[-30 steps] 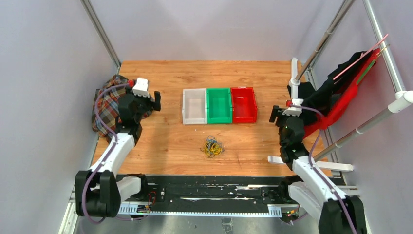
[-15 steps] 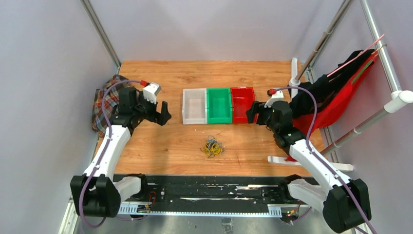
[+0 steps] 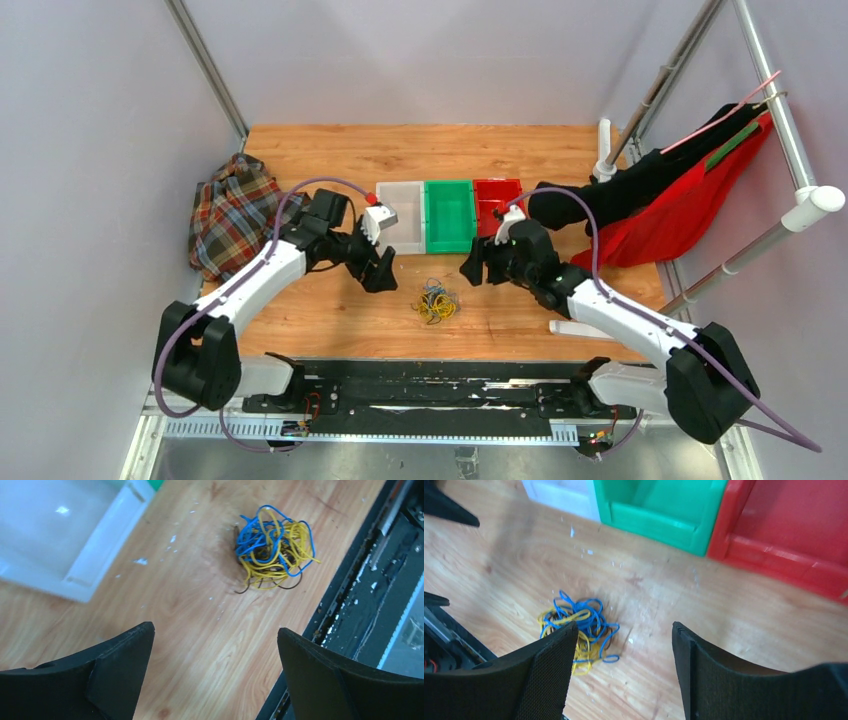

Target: Untangle the cables

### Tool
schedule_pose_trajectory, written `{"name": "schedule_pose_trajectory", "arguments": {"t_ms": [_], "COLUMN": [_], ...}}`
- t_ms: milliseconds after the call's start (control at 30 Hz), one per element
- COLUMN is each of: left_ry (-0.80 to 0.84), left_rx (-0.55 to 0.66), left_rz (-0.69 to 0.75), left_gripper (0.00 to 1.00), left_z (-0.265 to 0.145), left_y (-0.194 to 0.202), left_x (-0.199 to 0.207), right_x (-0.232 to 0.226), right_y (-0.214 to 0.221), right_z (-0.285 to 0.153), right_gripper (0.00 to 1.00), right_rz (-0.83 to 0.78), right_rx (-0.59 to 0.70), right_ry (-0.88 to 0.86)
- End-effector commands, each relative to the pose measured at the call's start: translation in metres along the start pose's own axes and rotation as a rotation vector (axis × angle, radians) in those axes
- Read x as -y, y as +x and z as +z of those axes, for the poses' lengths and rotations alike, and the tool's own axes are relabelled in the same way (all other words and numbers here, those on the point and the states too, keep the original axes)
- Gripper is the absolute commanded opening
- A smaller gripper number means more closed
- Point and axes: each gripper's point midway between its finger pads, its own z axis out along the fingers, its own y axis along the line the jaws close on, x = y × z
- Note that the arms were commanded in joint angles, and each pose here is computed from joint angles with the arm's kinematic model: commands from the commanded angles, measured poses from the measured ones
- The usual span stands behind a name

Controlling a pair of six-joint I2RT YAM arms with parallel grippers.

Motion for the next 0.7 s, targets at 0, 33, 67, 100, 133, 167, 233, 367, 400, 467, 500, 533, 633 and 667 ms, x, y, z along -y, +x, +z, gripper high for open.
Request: {"name": "schedule_pose_trajectory", "arguments": {"t_ms": [0, 33, 67, 100, 133, 167, 233, 367, 400, 467, 500, 533, 633, 667], "left_ry": [0.123, 0.141, 0.158, 0.177, 0.192, 0.205, 0.233, 0.288, 0.298, 0.321, 0.335, 0.346, 0.386, 0.399], "left_rx": [-0.025, -0.039, -0.049, -0.06, -0.071, -0.083, -0.103, -0.115, -0.117, -0.121, -0.124, -0.129, -0.144, -0.148], "left_rz": [0.075, 0.084, 0.091, 0.1, 0.109, 0.117, 0.125, 0.119, 0.119, 0.126, 0.128, 0.129, 0.128, 0.129], "left_gripper": [0.99, 1.0, 1.0, 0.99, 0.98, 0.97, 0.95, 0.88, 0.85, 0.78, 0.73, 0.69, 0.59, 0.55], "left_z": [0.018, 0.023, 0.028, 0.033, 0.038, 0.043, 0.054, 0.069, 0.072, 0.079, 0.081, 0.084, 0.092, 0.093], "left_y": [-0.009, -0.009, -0.009, -0.008, -0.008, -0.009, -0.01, -0.018, -0.02, -0.021, -0.021, -0.021, -0.016, -0.013], "left_x": [0.022, 0.025, 0.027, 0.03, 0.033, 0.035, 0.038, 0.043, 0.043, 0.045, 0.046, 0.048, 0.054, 0.055], "right_x": [-0.001, 0.0, 0.001, 0.0, -0.001, -0.001, -0.005, -0.008, -0.01, -0.018, -0.022, -0.026, -0.036, -0.04], "right_y": [0.036, 0.04, 0.042, 0.042, 0.043, 0.045, 0.049, 0.064, 0.069, 0.077, 0.08, 0.083, 0.089, 0.09], "right_z": [-0.003, -0.005, -0.007, -0.012, -0.015, -0.018, -0.023, -0.023, -0.021, -0.016, -0.013, -0.01, -0.003, -0.001], "right_gripper": [0.68, 0.68, 0.68, 0.68, 0.68, 0.69, 0.71, 0.71, 0.71, 0.71, 0.71, 0.71, 0.71, 0.71], "right_rz": [0.008, 0.017, 0.027, 0.035, 0.035, 0.03, 0.011, -0.011, -0.019, -0.04, -0.047, -0.055, -0.076, -0.083], "right_rx": [-0.052, -0.052, -0.045, -0.026, -0.012, -0.001, 0.006, -0.017, -0.026, -0.045, -0.051, -0.057, -0.059, -0.057], "right_ry": [0.027, 0.033, 0.036, 0.029, 0.028, 0.033, 0.039, 0.043, 0.038, 0.027, 0.021, 0.018, 0.012, 0.007]}}
